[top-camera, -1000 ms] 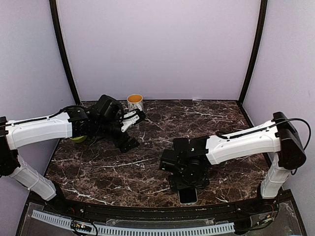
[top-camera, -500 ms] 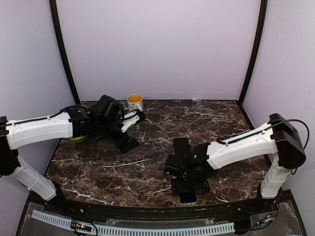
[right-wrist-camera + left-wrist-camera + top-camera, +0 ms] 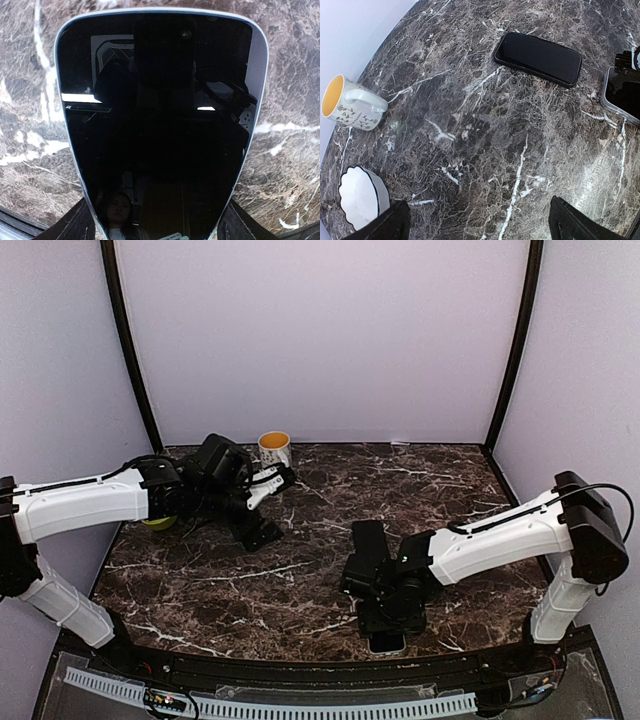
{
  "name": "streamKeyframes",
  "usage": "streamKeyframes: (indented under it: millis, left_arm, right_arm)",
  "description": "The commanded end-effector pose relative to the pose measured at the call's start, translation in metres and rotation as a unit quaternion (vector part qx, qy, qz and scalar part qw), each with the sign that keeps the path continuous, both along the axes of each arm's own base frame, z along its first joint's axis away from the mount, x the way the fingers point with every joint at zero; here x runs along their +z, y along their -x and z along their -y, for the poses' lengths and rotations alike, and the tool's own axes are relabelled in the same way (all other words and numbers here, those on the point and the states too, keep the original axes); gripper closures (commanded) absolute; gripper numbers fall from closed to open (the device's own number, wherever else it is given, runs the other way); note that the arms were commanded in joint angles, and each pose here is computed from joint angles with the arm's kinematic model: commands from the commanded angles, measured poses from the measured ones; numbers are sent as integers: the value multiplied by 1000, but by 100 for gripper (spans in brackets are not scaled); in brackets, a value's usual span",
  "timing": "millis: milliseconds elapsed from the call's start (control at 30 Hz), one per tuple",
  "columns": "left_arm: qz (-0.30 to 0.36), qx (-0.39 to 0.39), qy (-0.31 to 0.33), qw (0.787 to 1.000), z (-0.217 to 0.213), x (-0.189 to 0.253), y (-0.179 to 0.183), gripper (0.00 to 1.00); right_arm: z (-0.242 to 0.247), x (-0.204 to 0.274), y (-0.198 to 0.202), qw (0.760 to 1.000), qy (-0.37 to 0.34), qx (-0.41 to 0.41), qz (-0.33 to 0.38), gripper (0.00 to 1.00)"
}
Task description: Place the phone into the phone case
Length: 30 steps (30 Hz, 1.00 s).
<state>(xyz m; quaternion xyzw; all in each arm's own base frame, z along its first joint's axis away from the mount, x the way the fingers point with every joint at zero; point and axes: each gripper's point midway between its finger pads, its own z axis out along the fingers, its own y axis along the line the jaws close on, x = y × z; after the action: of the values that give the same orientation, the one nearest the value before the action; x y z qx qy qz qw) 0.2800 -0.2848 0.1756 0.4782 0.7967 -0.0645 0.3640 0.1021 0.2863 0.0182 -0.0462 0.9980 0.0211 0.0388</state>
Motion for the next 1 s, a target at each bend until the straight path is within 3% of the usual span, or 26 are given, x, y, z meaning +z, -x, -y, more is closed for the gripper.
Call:
streamKeyframes:
  millis: [0,200,267,367,500,600,700,967]
  left_arm:
    - [-7,-3,-6,1000,-3,-5,2,1]
    - [-1,-5,30,1000,3,12,4,1]
    - [5,-12,73,997,10,29,8,1]
    - [0,-41,189,981,30,77,23,1]
    - [-20,-60,357,932,43,145,45,3]
    - [0,-80,484,872,37,195,61,3]
    - [9,-74,521,851,34,212,62,8]
    - [15,-60,494,867,54,206,48,15]
  right_arm:
    - [-14,19,-18,998,-28,14,51,63]
    - [-39,85,-50,978,-92,33,186,75]
    - [-47,116,-62,963,-113,38,243,75]
    - [-56,164,-79,935,-133,50,326,75]
    - [-80,237,-98,877,-177,73,441,74]
    - [-98,280,-104,835,-206,96,501,74]
    - [-110,309,-107,803,-226,110,540,74]
    - [-133,336,-107,772,-241,147,570,75]
